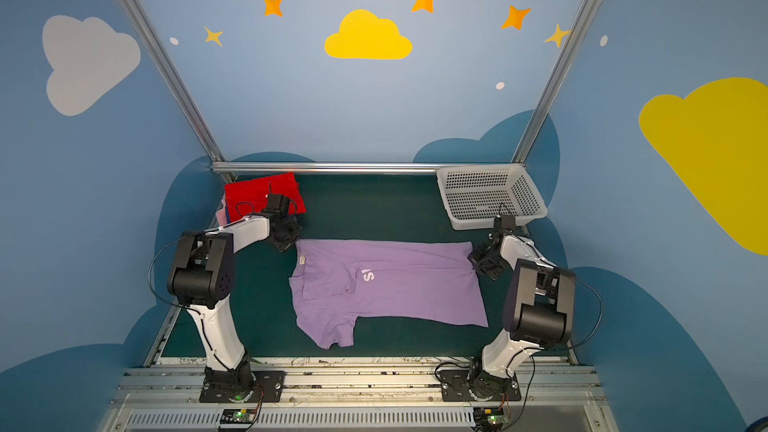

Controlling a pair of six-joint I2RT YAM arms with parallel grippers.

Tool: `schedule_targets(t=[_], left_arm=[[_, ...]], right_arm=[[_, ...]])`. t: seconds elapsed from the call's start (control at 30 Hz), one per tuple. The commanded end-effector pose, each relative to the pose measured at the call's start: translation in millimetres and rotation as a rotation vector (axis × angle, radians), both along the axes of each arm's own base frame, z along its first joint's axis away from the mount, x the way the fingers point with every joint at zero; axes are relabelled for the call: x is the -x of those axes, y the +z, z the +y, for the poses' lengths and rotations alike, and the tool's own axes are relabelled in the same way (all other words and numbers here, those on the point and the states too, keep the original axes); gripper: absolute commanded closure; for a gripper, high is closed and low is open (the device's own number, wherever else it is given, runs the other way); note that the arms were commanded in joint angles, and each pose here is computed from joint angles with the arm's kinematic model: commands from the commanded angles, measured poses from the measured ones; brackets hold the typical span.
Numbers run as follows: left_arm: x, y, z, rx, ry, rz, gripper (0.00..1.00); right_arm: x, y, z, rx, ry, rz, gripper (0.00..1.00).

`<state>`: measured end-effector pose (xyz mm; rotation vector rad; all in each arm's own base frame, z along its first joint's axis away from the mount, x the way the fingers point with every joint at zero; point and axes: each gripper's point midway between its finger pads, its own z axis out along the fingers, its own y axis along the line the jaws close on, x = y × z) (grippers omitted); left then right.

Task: Fold and stack the t-shirts

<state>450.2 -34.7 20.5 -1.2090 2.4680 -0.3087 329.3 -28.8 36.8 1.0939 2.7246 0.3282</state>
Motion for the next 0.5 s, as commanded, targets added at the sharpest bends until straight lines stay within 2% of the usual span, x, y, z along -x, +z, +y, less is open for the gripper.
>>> schedule_targets(t=[0.0,0.07,0.13,0.23,0.27,0.33,0.37,0.4,0.47], left_arm=[[16.7,-7.7,19.7,-0.084,0.025,0.064,0.84],[11.6,-8.3,10.6,-0.075,-0.002,0.063,0.61],[8.7,-6.5,3.2,-0.074,-0.024,0.065,0.50],[10.4,3.0,2.6,-0.091,-0.027,0.056,0.49],[12.8,8.0,4.7,-0.100,-0.021,0.050,0.50],[20.2,20.4,9.4,-0.118,-0.006,0.034,0.50],[25.9,27.8,11.9,-0.125,0.001,0.027,0.50],[31.4,34.6,12.8,-0.129,0.004,0.020,0.50],[48.3,48.8,9.9,-0.125,0.004,-0.005,0.50]], right_arm=[[2.4,-2.6,1.1,0.001,0.001,0.000,1.00],[2.4,-6.1,5.5,-0.003,0.014,0.011,1.00],[3.7,-7.9,10.1,-0.006,0.027,0.020,1.00],[8.2,-8.8,12.8,-0.002,0.031,0.033,1.00],[9.4,-8.8,13.4,0.000,0.032,0.035,0.95],[13.4,-8.8,12.2,0.007,0.027,0.045,0.66],[15.5,-7.9,10.7,0.015,0.021,0.048,0.57],[17.2,-6.2,8.9,0.023,0.015,0.047,0.53],[20.8,0.6,6.5,0.037,0.004,0.027,0.52]])
